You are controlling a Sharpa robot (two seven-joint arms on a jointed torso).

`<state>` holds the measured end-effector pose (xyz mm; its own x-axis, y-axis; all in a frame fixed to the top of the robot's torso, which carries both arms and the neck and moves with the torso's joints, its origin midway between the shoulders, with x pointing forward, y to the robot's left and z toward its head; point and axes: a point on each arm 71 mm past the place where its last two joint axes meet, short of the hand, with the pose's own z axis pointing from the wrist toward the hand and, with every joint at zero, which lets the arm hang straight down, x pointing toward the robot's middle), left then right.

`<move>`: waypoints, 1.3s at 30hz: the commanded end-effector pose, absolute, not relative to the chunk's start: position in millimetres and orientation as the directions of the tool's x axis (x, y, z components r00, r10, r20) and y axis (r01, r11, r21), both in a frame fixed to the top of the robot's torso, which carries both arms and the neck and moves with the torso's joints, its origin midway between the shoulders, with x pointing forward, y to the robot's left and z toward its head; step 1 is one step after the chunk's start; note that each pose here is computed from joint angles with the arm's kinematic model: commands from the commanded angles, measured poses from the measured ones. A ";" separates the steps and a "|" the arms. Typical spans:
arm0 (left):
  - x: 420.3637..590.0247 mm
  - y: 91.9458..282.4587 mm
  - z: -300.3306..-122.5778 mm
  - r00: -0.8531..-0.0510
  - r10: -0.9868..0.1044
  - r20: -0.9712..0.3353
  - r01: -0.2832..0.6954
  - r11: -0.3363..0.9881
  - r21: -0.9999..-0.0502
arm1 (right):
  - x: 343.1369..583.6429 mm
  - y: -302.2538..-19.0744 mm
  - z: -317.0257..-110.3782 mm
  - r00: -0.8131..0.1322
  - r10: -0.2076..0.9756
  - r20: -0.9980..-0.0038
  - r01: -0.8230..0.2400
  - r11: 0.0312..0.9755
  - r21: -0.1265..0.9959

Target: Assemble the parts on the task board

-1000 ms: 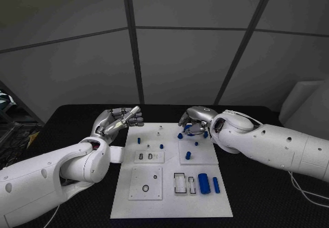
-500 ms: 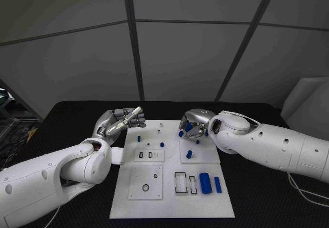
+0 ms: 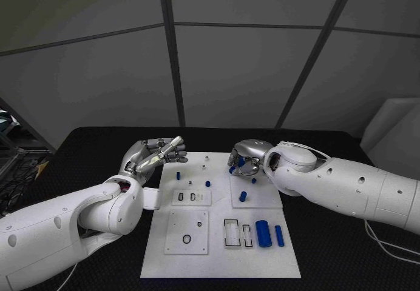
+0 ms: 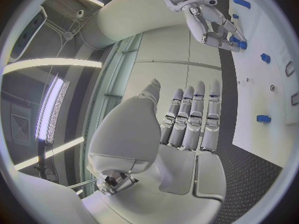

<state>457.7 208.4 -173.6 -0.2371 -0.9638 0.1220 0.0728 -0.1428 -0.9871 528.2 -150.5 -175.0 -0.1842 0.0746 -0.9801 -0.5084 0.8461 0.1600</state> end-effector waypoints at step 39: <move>459.5 214.1 -172.7 -0.243 -0.963 0.115 0.080 -0.138 -0.987 | 530.2 -132.8 -148.5 0.015 0.213 -0.977 -0.524 0.834 0.174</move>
<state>459.4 215.3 -174.5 -0.2291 -0.9664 0.1166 0.0704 -0.1359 -0.9882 528.8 -131.0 -154.4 -0.0475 0.1672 -0.9848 -0.5343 0.8287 0.1664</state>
